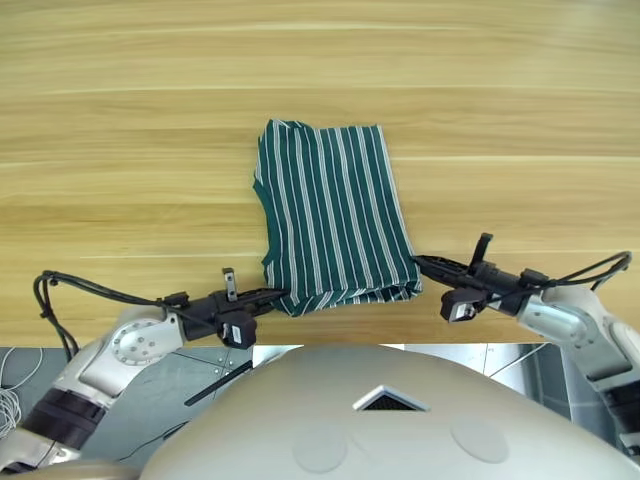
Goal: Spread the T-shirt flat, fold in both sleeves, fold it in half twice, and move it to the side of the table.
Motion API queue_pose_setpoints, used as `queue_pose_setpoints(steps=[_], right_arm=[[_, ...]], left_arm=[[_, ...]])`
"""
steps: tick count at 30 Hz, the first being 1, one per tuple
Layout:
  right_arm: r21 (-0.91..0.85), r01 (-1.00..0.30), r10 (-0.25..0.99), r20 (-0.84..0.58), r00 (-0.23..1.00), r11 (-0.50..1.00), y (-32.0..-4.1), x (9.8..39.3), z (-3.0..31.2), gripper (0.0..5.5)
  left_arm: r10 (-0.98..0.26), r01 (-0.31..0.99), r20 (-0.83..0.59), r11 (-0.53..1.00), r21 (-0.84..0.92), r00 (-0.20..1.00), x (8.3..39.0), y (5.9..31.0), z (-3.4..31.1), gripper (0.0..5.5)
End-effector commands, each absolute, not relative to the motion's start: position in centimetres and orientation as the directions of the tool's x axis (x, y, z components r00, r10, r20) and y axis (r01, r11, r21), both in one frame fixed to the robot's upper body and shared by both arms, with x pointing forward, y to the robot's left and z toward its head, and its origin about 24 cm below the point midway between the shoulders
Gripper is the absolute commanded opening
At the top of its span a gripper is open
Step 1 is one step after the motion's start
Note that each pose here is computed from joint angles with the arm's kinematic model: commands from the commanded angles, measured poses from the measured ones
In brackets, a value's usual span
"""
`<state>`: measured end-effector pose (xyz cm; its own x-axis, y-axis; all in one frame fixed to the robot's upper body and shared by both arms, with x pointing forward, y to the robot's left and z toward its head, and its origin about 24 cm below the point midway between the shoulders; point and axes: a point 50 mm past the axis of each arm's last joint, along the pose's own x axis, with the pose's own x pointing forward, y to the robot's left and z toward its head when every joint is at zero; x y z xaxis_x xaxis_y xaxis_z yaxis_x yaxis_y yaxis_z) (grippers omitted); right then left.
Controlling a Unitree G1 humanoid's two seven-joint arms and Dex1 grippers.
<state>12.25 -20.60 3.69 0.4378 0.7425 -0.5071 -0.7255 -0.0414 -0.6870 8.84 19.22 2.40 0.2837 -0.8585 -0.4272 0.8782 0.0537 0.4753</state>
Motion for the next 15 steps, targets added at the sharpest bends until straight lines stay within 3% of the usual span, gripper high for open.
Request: queue_pose_setpoints(steps=[1, 13, 15], right_arm=[[-0.688, -0.724, 0.709, -0.533, 0.462, -0.046, -21.1, 13.0, 3.5, 0.02], [-0.677, -0.732, 0.747, -0.527, 0.404, -0.082, -19.8, 12.5, 2.9, 1.84], [-0.667, -0.739, 0.739, -0.544, 0.397, -0.094, -20.1, 12.2, 3.0, 1.84]], left_arm=[[-0.829, 0.867, -0.452, 0.077, 0.492, 0.33, 9.7, 19.8, 2.0, 0.0], [-0.8, 0.864, -0.514, 0.011, 0.504, 0.31, 10.0, 20.0, 1.0, 0.0], [-0.795, 0.861, -0.526, -0.011, 0.509, 0.301, 10.1, 20.0, 0.9, 0.0]])
